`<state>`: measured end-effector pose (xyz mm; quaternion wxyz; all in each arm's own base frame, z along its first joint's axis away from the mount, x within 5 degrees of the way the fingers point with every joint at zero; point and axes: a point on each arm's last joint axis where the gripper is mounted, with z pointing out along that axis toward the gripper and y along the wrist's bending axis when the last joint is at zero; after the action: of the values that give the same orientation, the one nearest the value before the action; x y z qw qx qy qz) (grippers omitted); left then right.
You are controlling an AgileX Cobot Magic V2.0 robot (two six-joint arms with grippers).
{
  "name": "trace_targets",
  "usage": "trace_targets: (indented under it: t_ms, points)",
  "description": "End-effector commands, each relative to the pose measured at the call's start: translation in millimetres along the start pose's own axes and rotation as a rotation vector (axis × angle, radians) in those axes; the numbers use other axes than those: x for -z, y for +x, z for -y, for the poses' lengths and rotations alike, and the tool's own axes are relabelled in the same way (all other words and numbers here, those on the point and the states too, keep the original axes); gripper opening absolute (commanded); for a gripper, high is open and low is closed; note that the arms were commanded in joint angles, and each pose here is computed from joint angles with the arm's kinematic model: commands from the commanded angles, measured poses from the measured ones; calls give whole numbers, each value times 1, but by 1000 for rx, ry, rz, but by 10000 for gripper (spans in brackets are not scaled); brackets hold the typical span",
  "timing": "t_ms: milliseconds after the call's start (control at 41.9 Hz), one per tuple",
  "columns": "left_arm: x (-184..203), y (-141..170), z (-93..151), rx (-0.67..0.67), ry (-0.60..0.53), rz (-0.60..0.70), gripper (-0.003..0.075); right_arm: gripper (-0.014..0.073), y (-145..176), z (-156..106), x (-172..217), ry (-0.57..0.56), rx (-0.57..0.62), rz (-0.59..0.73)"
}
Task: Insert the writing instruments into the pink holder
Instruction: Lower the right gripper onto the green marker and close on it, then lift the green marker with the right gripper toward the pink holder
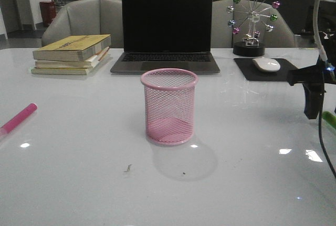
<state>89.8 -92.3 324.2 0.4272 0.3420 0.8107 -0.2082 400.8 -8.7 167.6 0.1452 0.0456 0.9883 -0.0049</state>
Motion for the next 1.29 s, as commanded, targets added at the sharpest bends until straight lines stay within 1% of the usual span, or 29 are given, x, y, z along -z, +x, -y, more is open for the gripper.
trace_targets:
  t_ms: [0,191,406,478,549,597,621,692,764,812,883,955,1051,1146,1265]
  points:
    - [4,-14,1,6,6,95,580,468,-13,3,27,-5,1,97]
    - [4,-14,1,6,6,97,580,467,-14,3,27,-5,1,101]
    - [4,-14,1,6,6,97,580,461,-11,3,17,-2,9,57]
    - [4,-14,1,6,6,97,580,430,-9,4,15,0,11,40]
    - [4,-14,1,6,6,97,580,376,-9,4,13,0,12,34]
    - [4,-14,1,6,6,97,580,318,-9,4,13,0,12,34]
    - [4,-14,1,6,6,97,580,302,-9,4,13,0,12,34]
    - [4,-14,1,6,6,97,580,209,-9,4,13,0,12,35]
    - [4,-14,1,6,6,97,580,151,-10,3,13,-1,11,39]
    - [4,-14,1,6,6,97,580,125,-10,3,15,-1,11,42]
    - [4,-14,1,6,6,97,580,119,-11,2,20,-3,13,62]
    - [4,-14,1,6,6,97,580,119,-13,-1,31,-9,21,103]
    - [4,-14,1,6,6,97,580,119,-14,-13,56,-28,48,206]
    - [4,-14,1,6,6,97,580,119,-10,-32,85,-65,92,360]
    - [4,-15,1,6,6,100,580,119,2,-63,126,-145,161,604]
